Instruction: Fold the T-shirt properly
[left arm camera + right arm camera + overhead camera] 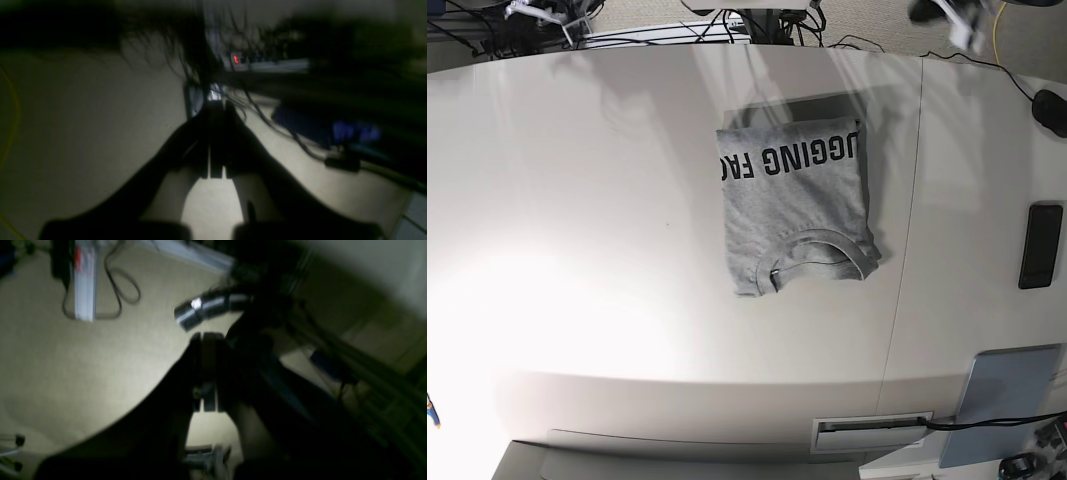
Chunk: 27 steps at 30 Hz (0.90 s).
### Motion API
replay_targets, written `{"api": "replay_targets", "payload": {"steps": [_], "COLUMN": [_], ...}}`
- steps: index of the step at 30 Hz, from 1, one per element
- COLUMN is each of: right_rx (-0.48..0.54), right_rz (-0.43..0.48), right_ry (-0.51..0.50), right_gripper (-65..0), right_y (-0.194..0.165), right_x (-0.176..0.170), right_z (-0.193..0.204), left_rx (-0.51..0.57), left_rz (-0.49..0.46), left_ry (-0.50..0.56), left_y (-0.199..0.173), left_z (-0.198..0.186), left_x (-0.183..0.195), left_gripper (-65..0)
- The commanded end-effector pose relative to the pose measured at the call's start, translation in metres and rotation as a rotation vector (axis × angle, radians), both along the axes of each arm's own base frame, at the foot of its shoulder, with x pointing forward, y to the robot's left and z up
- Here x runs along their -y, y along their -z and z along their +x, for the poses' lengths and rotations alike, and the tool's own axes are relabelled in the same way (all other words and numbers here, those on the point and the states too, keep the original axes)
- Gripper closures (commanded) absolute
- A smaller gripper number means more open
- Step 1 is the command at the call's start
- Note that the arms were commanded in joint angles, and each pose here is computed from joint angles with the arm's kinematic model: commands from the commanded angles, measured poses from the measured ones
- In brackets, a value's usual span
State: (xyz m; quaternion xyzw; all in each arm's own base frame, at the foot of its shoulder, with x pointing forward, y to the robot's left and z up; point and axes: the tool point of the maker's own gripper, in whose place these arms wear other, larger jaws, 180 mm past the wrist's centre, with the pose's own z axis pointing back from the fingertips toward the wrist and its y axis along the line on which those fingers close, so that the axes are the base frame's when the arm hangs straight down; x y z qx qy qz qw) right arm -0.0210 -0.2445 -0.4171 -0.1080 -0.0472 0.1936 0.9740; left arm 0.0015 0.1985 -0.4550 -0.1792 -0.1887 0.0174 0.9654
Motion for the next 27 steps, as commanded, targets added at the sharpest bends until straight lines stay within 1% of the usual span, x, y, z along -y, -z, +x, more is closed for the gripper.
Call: {"api": "replay_targets", "payload": {"steps": [1,4,7,9,10,12,14,17,21,24,27], "right_rx": [-0.02,-0.089,-0.148,-0.152,-0.146,-0.128,-0.109,-0.086,-0.013,0.012,0.019], "right_rz": [-0.018,-0.021,0.006,0.032,0.043,0.068,0.102,0.16,0.219,0.231,0.236], "right_ry": [0.003,0.035,0.068,0.106,0.13,0.185,0.238,0.314,0.39,0.418,0.424], "right_gripper": [0.0,0.0,0.0,0.0,0.0,0.0,0.0,0.0,0.0,0.0,0.0], "right_y": [0.008,0.046,0.089,0.117,0.13,0.154,0.174,0.195,0.208,0.213,0.214], "right_x": [0.009,0.027,0.043,0.053,0.057,0.064,0.067,0.063,0.056,0.054,0.052], "right_z": [-0.008,-0.029,-0.044,-0.048,-0.049,-0.049,-0.047,-0.042,-0.017,0.007,0.024], "left_rx": [-0.01,-0.064,-0.166,-0.225,-0.242,-0.249,-0.241,-0.25,-0.287,-0.321,-0.333], "left_rz": [-0.013,-0.071,-0.097,-0.112,-0.119,-0.136,-0.148,-0.153,-0.076,-0.031,-0.024], "left_ry": [-0.02,-0.094,-0.155,-0.188,-0.208,-0.259,-0.305,-0.321,-0.356,-0.371,-0.387], "left_y": [0.004,0.03,0.063,0.084,0.093,0.109,0.122,0.14,0.164,0.177,0.182], "left_z": [-0.01,-0.036,-0.06,-0.073,-0.076,-0.077,-0.074,-0.067,-0.053,-0.041,-0.03], "left_x": [0.0,0.01,0.014,0.017,0.019,0.023,0.027,0.036,0.034,0.033,0.035], "left_gripper": [0.0,0.0,0.0,0.0,-1.0,-5.6,-6.9,-6.9,-6.9,-6.9,-6.9]}}
